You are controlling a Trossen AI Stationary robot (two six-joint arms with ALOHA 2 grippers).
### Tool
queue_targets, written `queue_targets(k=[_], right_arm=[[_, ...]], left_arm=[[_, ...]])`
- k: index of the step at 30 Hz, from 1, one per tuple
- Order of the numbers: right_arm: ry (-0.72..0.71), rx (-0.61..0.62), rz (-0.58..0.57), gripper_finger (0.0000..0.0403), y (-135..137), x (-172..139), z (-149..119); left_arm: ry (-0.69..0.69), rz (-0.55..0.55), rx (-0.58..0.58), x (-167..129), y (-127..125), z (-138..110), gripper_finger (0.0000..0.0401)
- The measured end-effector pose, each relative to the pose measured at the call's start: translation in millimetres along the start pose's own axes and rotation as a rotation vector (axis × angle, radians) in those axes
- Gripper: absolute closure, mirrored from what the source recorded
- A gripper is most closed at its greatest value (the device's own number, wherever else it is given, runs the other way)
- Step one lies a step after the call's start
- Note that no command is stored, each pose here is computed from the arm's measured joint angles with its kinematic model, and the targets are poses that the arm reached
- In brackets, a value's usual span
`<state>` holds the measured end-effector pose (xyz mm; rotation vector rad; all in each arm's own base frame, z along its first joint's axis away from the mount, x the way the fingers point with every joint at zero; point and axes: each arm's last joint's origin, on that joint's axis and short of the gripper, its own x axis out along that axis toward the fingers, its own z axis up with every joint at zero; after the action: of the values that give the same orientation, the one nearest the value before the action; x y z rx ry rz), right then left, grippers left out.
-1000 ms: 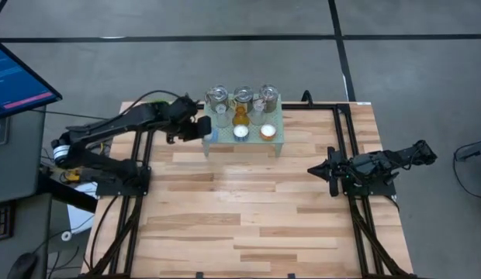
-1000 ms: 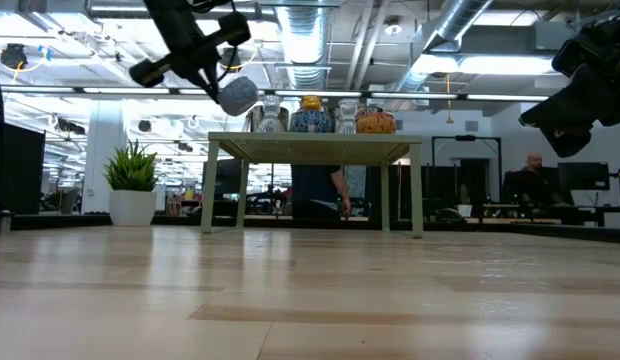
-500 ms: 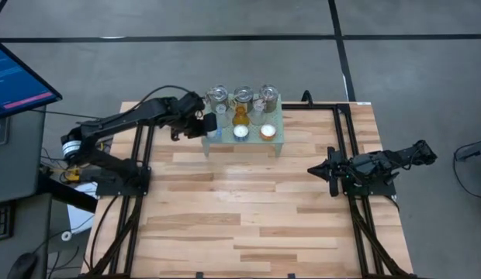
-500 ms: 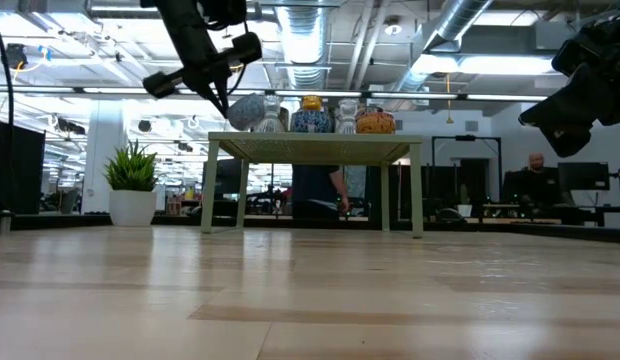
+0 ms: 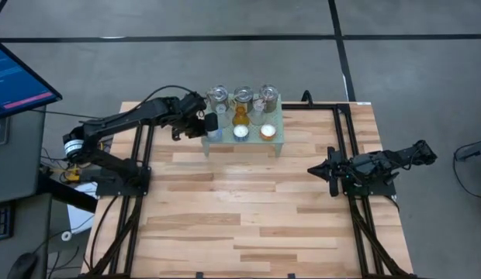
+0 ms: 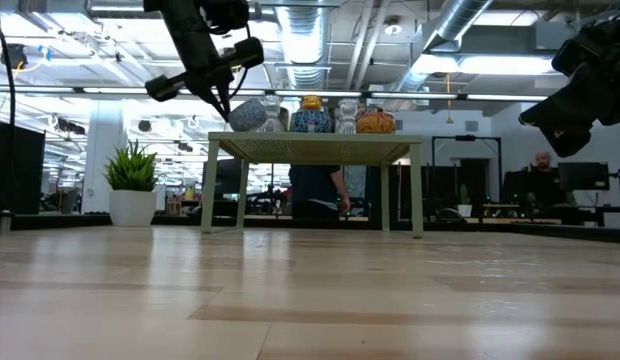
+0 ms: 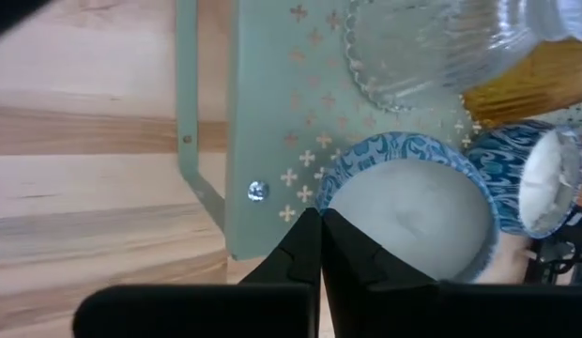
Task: Pick & Place candle stick holders
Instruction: Put the light blue scented candle on the shelf, then return to Home Position
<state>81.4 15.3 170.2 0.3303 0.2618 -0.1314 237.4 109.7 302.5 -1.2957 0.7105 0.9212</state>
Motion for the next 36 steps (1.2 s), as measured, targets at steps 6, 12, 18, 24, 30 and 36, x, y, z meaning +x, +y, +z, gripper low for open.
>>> queue_targets(k=[6,12,18,24,30,36], right_arm=[[0.0,0.0,-0.001,0.0403,0,0,0],[0.0,-0.001,-0.001,0.0403,0,0,0],[-0.002,-0.001,-0.006,0.0403,0,0,0],[-0.041,0.027,-0.085,0.0403,-2,0,1],[-0.072,0.027,-0.149,0.0403,-4,0,2],[-0.07,0.05,-0.144,0.0403,-4,0,2]], left_arm=[[-0.081,-0.025,0.024,-9,0,2,0.0384],[-0.089,-0.041,0.035,-10,-1,2,0.0361],[-0.078,-0.051,0.068,-11,-2,2,0.0348],[-0.013,-0.19,0.137,-39,1,-8,0.0344],[-0.161,-0.397,0.272,-99,17,-19,0.0357],[-0.372,-0.667,0.604,-159,35,-39,0.0362]])
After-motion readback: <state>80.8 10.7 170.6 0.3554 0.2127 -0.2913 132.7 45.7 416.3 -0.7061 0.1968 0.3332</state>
